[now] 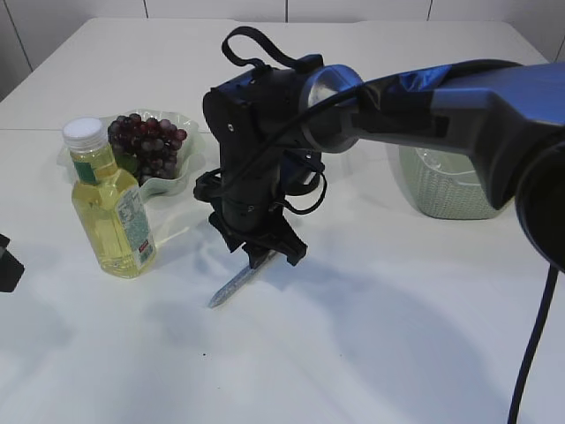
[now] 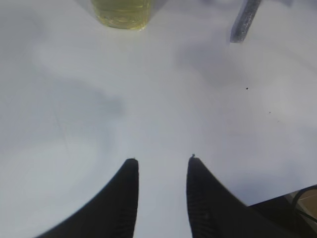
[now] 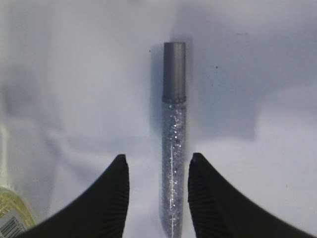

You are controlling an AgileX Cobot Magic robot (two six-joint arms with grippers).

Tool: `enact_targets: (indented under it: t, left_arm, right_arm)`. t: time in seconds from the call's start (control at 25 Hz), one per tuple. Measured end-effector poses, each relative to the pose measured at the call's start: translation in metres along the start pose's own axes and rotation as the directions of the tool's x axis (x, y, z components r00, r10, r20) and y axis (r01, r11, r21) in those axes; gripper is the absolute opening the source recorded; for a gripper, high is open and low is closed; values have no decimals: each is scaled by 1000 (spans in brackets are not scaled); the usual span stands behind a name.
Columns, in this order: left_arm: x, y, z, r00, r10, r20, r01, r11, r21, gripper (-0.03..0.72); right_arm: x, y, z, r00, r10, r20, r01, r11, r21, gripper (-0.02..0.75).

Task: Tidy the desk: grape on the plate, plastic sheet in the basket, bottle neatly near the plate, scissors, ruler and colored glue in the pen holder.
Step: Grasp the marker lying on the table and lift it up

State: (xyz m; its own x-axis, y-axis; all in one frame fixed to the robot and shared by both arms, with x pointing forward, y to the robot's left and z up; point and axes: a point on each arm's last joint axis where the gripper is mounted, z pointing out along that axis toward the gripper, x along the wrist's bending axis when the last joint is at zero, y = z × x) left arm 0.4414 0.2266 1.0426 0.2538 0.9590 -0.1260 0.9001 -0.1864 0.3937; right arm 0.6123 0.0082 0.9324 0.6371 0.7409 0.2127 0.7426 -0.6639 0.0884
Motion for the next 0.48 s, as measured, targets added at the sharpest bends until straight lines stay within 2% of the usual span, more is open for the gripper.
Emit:
enact_targets:
  t: [0.2, 0.48]
  left_arm:
    - [0, 0, 0, 1000, 0, 0, 0, 1000, -1, 242]
    - [0, 0, 0, 1000, 0, 0, 0, 1000, -1, 242]
  right_arm:
    - [3, 2, 0, 1000, -3, -28, 3, 1000, -24, 330]
    - [2, 2, 5, 1000, 0, -23, 0, 1000, -27, 330]
